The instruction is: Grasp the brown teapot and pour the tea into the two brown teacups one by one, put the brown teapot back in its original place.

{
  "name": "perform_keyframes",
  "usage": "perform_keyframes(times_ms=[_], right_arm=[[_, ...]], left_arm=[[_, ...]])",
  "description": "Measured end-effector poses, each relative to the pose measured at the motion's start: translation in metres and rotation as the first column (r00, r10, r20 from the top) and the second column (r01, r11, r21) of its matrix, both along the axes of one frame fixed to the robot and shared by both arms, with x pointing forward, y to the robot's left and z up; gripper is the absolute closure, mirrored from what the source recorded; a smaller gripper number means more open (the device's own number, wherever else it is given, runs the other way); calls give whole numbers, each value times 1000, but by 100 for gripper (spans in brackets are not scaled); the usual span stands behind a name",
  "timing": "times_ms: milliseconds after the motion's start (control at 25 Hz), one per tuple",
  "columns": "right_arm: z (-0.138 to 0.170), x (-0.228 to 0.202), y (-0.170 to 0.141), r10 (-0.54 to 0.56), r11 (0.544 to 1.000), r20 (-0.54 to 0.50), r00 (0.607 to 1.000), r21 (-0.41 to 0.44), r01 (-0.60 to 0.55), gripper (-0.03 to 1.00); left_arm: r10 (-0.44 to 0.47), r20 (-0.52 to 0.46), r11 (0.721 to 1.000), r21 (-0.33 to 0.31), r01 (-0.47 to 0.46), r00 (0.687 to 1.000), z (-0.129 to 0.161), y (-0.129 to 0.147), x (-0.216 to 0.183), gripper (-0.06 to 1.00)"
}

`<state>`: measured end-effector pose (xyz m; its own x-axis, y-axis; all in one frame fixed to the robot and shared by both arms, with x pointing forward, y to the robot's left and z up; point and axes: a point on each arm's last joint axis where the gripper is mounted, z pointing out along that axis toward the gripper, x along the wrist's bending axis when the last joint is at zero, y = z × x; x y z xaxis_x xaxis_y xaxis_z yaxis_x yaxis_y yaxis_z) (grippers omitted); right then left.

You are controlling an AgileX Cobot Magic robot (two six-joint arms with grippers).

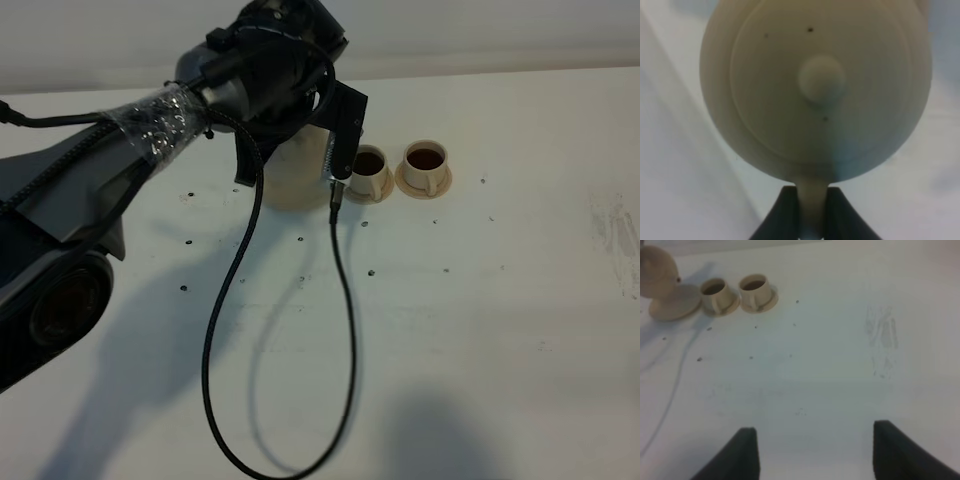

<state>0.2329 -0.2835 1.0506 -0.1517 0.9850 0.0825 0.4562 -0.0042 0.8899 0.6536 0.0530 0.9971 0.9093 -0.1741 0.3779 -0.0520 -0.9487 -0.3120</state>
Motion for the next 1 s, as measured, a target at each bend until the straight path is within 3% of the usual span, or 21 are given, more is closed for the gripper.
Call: perform_keyframes(times_ms=[200,320,480,680,1000], right_arm=[[0,0,0,0,1000,0,1000,0,0,45],[0,0,0,0,1000,0,1000,0,0,45],[0,0,0,0,1000,0,1000,0,0,45],[0,0,0,0,1000,0,1000,0,0,45],[0,0,0,0,1000,0,1000,0,0,45]], left_arm=[[164,-62,973,-153,-171,985,2,-5,-10,84],[259,-110,930,-238,-278,960,3,-10,-15,84],[380,-178,850,-321,-418,908,2,-15,-19,84],[495,-227,755,-366,-544,839,1,-16,-20,84],[532,-269,704,-386,-596,803,0,-19,-22,84]])
